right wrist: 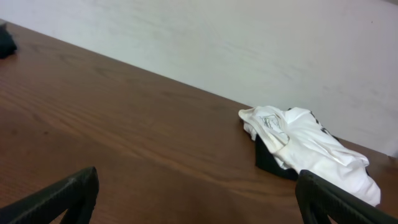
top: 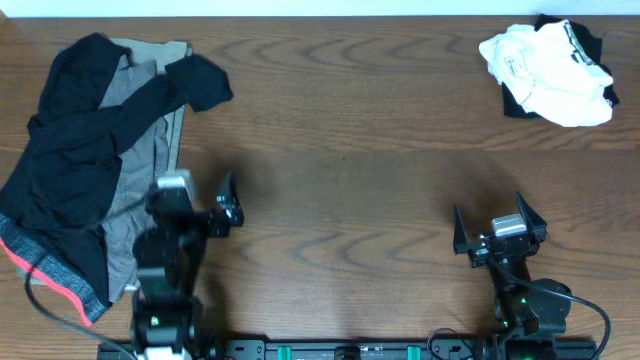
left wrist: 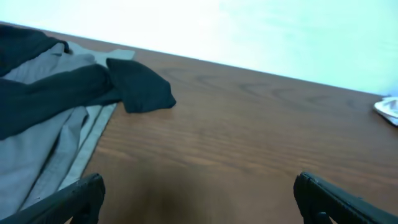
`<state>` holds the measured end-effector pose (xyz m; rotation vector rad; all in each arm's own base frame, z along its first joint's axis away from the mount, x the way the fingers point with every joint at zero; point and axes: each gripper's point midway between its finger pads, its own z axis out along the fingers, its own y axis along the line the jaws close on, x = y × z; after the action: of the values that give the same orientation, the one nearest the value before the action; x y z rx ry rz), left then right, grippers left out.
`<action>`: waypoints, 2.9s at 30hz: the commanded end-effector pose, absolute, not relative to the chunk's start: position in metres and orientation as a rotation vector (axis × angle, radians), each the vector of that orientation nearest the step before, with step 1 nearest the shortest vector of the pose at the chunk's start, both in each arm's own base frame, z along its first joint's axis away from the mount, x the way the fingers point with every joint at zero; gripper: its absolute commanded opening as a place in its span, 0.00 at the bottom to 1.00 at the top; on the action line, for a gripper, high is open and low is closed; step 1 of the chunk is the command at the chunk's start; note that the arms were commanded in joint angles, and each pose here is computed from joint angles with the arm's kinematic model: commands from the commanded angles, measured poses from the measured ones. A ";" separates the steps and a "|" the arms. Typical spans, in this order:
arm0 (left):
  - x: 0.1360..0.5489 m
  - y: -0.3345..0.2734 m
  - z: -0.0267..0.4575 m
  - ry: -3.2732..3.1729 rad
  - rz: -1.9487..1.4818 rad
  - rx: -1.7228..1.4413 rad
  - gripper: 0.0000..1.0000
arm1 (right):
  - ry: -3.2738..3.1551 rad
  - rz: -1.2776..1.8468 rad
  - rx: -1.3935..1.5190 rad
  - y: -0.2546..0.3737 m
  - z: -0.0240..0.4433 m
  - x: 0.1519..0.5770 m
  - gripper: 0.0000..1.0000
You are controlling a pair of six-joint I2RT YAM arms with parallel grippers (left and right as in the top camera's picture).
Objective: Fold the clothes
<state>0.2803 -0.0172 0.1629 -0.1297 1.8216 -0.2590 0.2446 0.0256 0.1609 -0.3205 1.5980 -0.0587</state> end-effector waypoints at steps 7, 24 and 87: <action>0.262 -0.008 0.151 1.740 -0.224 -0.146 0.98 | 1.596 -0.069 -0.324 0.025 0.161 0.244 0.99; 0.245 -0.005 0.132 1.743 -0.216 -0.163 0.98 | 1.596 -0.069 -0.324 0.025 0.161 0.244 0.99; 0.244 -0.005 0.140 1.709 -0.222 -0.157 0.98 | 1.596 -0.069 -0.324 0.025 0.161 0.244 0.99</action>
<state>0.2451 -0.0034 0.1544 -0.1577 1.6645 -0.2110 0.2446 0.0256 0.1609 -0.3205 1.5976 -0.0587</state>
